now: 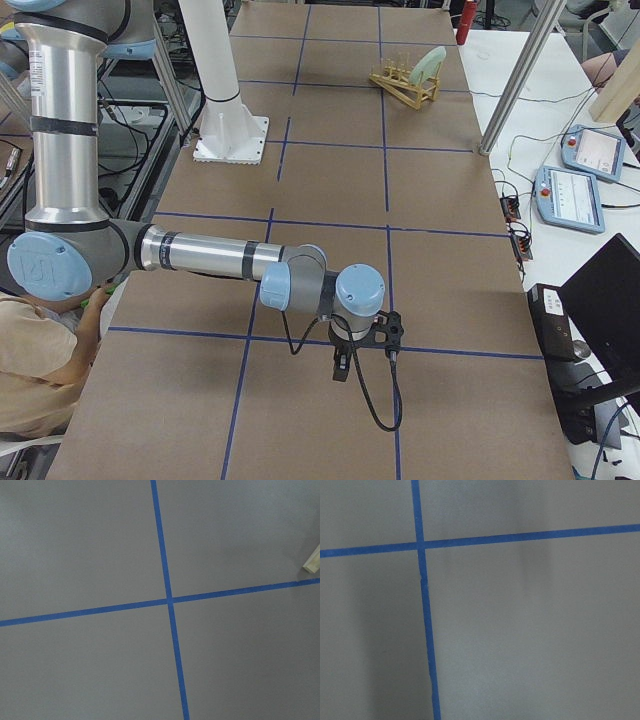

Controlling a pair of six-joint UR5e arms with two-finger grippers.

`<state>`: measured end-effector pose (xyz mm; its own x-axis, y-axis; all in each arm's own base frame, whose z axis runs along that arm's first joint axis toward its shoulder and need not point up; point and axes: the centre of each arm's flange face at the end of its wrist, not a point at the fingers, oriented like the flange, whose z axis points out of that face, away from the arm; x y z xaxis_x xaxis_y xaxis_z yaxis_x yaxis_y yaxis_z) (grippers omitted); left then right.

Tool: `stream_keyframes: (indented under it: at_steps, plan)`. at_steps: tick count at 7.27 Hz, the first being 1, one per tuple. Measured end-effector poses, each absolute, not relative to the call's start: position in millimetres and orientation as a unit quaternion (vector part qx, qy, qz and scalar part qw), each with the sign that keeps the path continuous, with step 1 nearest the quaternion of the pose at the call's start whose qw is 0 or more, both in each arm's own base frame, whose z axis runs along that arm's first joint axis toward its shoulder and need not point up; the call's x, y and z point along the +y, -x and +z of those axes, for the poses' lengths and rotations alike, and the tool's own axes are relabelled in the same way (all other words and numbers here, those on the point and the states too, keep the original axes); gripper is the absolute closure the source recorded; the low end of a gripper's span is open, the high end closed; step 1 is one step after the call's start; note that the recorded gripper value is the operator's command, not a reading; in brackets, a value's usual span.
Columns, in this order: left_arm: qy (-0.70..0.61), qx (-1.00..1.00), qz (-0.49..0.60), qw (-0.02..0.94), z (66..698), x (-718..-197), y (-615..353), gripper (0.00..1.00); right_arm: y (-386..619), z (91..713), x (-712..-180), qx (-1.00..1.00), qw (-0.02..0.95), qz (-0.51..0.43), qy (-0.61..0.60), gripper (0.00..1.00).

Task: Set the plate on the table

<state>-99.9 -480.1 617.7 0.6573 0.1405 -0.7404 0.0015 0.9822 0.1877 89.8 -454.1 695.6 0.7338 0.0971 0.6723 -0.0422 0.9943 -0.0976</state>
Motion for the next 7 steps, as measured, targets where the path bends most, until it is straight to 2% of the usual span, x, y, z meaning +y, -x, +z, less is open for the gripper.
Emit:
stream_keyframes:
  at_steps: [3, 7]
  plan:
    - [-0.12, 0.477, -0.105, 0.864, 573, -495, 74, 0.0, -90, 696, -454, -0.363, 0.93, 0.037, 0.038, 0.0]
    - [-0.101, 0.583, -0.197, 0.782, 483, -576, -27, 0.0, -90, 696, -454, -0.363, 0.93, 0.038, 0.038, 0.0]
